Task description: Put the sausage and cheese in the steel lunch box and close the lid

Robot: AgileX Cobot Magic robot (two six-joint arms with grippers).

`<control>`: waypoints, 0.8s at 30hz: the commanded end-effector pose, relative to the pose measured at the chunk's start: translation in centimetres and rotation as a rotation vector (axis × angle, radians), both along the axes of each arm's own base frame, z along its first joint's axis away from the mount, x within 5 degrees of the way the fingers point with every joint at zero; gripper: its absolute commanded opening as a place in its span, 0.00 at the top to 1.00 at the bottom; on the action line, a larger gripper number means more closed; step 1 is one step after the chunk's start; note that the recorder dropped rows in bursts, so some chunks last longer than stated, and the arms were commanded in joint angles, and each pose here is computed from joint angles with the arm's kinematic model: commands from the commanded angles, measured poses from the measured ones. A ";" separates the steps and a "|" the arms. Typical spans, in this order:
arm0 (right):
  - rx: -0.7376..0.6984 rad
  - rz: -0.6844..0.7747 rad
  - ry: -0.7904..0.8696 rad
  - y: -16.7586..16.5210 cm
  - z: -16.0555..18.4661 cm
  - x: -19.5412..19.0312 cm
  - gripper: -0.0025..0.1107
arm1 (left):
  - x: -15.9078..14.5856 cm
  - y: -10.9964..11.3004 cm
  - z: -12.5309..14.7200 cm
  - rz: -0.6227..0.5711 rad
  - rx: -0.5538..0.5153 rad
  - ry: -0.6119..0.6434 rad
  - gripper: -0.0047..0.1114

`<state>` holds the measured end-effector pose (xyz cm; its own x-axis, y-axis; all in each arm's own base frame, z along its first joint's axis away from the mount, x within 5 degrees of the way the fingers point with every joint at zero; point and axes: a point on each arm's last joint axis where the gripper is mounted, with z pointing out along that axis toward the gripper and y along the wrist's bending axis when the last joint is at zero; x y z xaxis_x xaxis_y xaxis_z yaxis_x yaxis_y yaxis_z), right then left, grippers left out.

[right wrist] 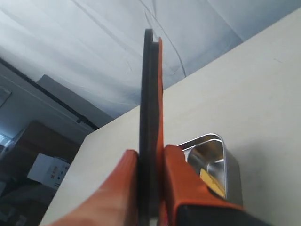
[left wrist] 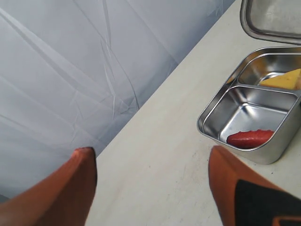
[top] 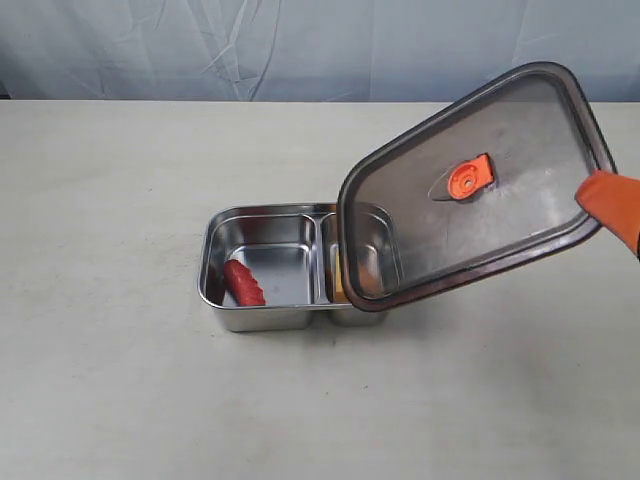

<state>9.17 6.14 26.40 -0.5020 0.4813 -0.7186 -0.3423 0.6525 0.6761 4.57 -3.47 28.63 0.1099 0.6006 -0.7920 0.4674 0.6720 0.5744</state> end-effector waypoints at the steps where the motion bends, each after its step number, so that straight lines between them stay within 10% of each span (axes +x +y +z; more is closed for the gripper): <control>1: -0.120 0.047 -0.133 -0.3 0.3 -1.4 0.99 | -0.2 0.0 0.2 -0.005 -0.022 -0.008 0.41; 24: -0.144 0.032 -0.125 -0.6 0.1 -1.6 0.99 | -0.2 0.0 0.2 -0.005 -0.022 -0.008 0.41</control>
<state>7.59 5.42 25.99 -0.4639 0.3328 -0.8210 -0.3973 0.7503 0.5285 4.57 -3.47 28.63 0.1099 0.6006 -0.7920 0.4674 0.6720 0.5744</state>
